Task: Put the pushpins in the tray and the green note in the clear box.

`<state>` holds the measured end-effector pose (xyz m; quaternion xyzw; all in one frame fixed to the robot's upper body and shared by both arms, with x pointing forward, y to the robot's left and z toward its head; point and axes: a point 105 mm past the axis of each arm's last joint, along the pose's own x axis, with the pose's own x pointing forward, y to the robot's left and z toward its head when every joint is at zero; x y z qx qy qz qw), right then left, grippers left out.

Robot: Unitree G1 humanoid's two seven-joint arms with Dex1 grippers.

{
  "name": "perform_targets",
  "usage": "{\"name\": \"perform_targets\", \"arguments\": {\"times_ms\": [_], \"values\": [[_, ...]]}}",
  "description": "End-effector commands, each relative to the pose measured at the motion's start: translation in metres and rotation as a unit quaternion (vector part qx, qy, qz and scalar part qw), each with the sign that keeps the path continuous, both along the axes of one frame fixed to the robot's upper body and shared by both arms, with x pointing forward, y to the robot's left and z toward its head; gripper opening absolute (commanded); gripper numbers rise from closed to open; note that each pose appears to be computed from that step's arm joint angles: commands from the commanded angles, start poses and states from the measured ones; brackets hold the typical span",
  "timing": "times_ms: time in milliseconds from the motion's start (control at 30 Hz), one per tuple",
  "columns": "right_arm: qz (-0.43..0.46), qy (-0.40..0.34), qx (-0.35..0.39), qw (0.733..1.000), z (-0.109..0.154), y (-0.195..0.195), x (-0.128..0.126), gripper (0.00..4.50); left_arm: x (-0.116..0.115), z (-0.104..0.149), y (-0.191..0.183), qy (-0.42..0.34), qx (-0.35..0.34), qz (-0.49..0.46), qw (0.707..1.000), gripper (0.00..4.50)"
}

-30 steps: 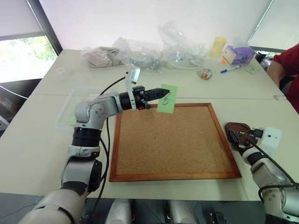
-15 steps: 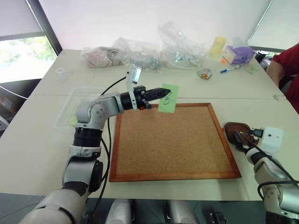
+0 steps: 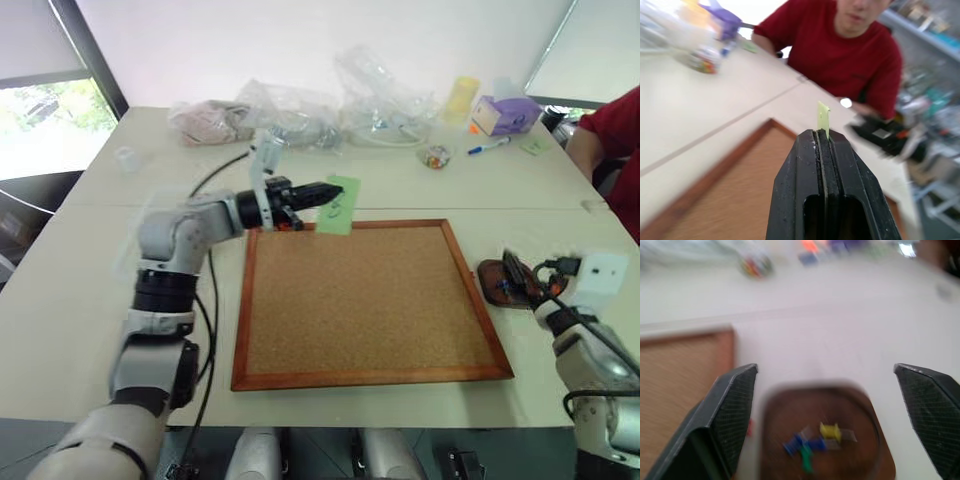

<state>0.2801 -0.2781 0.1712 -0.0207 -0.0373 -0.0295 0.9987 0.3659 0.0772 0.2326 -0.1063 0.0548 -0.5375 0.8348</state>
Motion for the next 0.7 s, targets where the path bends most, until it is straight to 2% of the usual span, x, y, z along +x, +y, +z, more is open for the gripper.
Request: {"name": "perform_targets", "arguments": {"times_ms": [33,133,233,400,533,633,700], "values": [[0.196,-0.056,0.009,0.979,0.044,0.077,-0.007,4.45,0.009,0.045,0.043,-0.105,0.054,0.077,0.990,0.00],[0.327,-0.024,0.019,0.944,0.041,0.128,-0.015,4.45,0.018,0.042,0.104,-0.109,0.147,0.174,0.968,0.00],[0.389,0.015,0.011,0.921,0.026,0.154,-0.015,4.45,0.009,0.017,0.156,-0.057,0.231,0.224,0.945,0.00],[0.417,0.031,0.019,0.908,0.013,0.168,-0.010,4.45,-0.007,-0.017,0.193,0.026,0.269,0.258,0.927,0.00],[0.424,0.033,0.015,0.905,0.008,0.174,-0.007,4.45,-0.008,-0.034,0.198,0.055,0.274,0.272,0.921,0.00],[0.424,0.033,0.015,0.905,0.006,0.176,-0.006,4.50,-0.006,-0.039,0.198,0.067,0.263,0.279,0.921,1.10],[0.422,0.033,0.013,0.906,0.004,0.176,-0.006,4.50,-0.006,-0.040,0.198,0.070,0.260,0.279,0.922,2.00]]}}
